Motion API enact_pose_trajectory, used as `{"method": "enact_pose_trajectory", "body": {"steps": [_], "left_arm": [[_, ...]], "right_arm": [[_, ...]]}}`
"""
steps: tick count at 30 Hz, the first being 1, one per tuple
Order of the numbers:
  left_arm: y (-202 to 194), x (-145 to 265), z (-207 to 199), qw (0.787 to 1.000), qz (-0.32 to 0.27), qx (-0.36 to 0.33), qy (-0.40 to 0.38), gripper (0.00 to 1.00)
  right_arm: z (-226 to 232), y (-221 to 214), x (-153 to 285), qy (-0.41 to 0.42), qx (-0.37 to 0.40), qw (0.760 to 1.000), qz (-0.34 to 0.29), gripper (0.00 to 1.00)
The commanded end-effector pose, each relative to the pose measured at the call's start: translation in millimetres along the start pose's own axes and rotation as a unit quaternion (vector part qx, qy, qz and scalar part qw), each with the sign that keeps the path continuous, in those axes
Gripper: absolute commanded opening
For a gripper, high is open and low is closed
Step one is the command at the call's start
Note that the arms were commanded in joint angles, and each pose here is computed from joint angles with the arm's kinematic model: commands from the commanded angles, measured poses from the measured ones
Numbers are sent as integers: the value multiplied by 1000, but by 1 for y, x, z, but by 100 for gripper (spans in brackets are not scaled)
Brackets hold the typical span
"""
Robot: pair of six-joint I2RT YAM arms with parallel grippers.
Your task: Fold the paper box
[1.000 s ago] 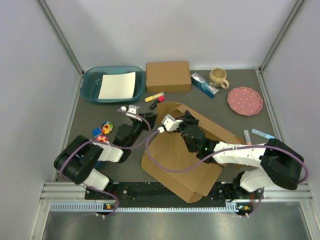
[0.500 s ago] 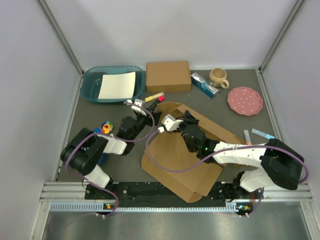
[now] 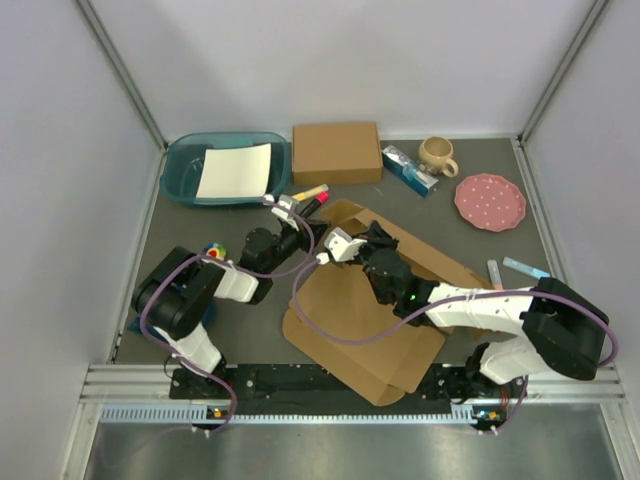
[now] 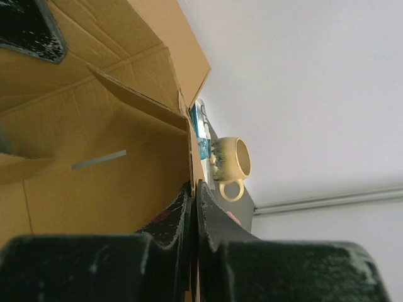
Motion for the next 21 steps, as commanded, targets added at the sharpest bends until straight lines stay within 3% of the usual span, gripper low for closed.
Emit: {"method": "enact_pose_trajectory", "body": {"steps": [1,13,21], "left_arm": [[34,9,-24,997,-61,11,-44,0],[50,37,-65,993,-91,38,-71,0],[34,38,-91,992,-79,40,-85,0]], "right_arm": [[18,-17,2,34,12,999,33,0],[10,-20,-3,9,56,997,60,0],[14,-23,-1,5,58,996,69,0]]}}
Point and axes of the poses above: each gripper's point midway between its finger pads, its own x axis back along the fingers, its own z axis along the line the jaws close on, y = z × x, the point moved 2 cm from there along x, back along the fingers
